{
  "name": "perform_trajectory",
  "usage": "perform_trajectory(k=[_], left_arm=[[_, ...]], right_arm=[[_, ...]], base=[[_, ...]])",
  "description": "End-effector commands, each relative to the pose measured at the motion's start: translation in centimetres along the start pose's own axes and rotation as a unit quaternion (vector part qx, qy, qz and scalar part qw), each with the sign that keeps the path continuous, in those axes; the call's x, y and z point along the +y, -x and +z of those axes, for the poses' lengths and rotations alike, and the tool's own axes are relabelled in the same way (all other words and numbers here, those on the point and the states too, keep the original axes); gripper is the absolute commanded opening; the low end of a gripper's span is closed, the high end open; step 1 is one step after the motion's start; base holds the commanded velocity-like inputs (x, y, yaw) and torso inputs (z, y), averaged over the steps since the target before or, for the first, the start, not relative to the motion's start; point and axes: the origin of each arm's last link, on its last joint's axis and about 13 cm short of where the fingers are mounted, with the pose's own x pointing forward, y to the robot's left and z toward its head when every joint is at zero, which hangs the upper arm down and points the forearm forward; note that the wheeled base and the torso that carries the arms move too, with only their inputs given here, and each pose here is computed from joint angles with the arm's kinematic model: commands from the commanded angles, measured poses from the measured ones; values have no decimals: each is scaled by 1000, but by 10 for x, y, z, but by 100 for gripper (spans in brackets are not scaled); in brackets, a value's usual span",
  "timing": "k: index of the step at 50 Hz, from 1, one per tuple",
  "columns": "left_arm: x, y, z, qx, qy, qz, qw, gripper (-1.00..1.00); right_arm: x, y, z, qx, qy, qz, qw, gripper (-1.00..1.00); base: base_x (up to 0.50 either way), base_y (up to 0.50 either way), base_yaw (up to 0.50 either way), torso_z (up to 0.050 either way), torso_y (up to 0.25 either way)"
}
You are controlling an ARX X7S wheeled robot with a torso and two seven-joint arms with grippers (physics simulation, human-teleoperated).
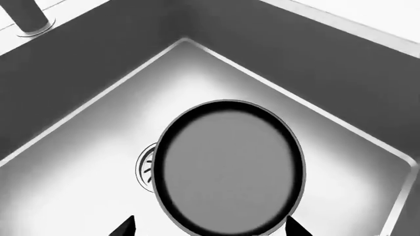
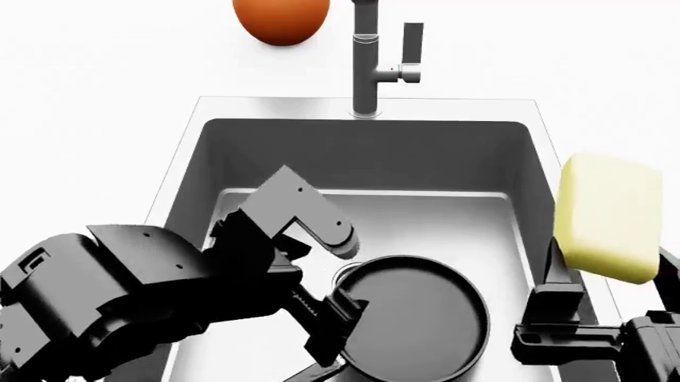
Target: Pick the pan and sponge and place them into the sink. Then turn on the water.
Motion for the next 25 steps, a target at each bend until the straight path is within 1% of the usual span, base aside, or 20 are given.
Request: perform_trajectory(k=[1, 5, 9, 10, 11, 12, 15, 16, 19, 20, 21, 22, 25], left_arm=[[7, 38, 14, -54, 2, 47, 997, 100], [11, 48, 11, -66, 10, 71, 995, 100], [17, 64, 9, -87, 27, 100, 991, 100], [19, 68, 9, -89, 29, 107, 990, 100], [19, 70, 9, -90, 30, 109, 989, 100], [21, 79, 10, -100, 36, 120, 987, 100], [23, 85, 8, -102, 37, 132, 985, 100], [24, 90, 5, -101, 38, 136, 985, 100], [25, 96, 1, -103, 43, 145, 983, 100], [27, 102, 2, -114, 48, 155, 980, 100], [28, 105, 2, -115, 48, 157, 980, 100], [30, 111, 3, -119, 50, 162, 978, 100], [31, 120, 1, -123, 50, 170, 976, 100]], right_arm=[[12, -12, 7, 19, 23, 56, 998, -100], [14, -17, 10, 33, 23, 73, 996, -100], [21, -23, 12, 62, 38, 110, 991, -100], [21, -28, 11, 84, 54, 105, 989, -100], [22, -30, 11, 80, 52, 110, 989, -100], [25, -34, 13, 99, 40, 124, 987, -100], [27, -41, 16, 115, 44, 144, 982, -100], [28, -43, 16, 119, 51, 149, 980, -100], [32, -46, 14, 134, 56, 164, 976, -100], [36, -49, 12, 145, 62, 175, 972, -100], [37, -50, 11, 147, 63, 176, 971, -100], [40, -56, 4, 164, 71, 180, 967, -100], [46, -64, -5, 182, 72, 194, 961, -100]], base=[[0, 0, 0, 0, 0], [0, 0, 0, 0, 0], [0, 0, 0, 0, 0], [0, 0, 0, 0, 0], [0, 0, 0, 0, 0], [0, 0, 0, 0, 0], [0, 0, 0, 0, 0], [0, 0, 0, 0, 0], [0, 0, 0, 0, 0], [0, 0, 0, 0, 0], [0, 0, 0, 0, 0], [0, 0, 0, 0, 0], [0, 0, 0, 0, 0]])
